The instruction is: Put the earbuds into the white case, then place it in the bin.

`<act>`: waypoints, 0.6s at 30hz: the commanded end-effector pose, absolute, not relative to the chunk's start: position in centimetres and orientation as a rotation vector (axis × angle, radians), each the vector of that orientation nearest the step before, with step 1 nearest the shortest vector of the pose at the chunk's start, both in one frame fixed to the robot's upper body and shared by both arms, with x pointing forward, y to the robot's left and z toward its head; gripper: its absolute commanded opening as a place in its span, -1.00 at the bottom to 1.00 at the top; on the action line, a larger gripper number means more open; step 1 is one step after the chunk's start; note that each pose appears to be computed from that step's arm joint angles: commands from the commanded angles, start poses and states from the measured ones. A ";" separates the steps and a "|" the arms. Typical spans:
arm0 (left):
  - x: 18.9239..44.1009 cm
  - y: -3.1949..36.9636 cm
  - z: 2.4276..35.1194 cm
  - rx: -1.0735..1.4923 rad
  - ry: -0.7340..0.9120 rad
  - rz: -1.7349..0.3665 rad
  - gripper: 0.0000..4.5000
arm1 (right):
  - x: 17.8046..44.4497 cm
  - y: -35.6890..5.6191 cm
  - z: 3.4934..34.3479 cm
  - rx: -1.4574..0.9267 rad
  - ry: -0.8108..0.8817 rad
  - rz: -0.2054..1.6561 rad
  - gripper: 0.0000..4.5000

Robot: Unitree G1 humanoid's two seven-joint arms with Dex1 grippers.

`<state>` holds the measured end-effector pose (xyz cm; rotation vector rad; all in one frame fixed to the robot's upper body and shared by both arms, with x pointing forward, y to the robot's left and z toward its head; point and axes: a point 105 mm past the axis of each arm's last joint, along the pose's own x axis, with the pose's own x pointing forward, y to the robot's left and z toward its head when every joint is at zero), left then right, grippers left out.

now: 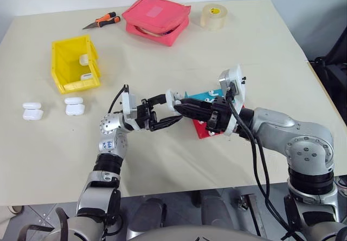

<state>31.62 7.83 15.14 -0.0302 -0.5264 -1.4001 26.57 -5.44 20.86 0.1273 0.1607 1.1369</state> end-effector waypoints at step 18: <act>31.0 8.9 17.3 -0.023 -0.675 -1.385 0.22 | 27.5 -5.4 21.9 0.082 0.173 1.134 -0.79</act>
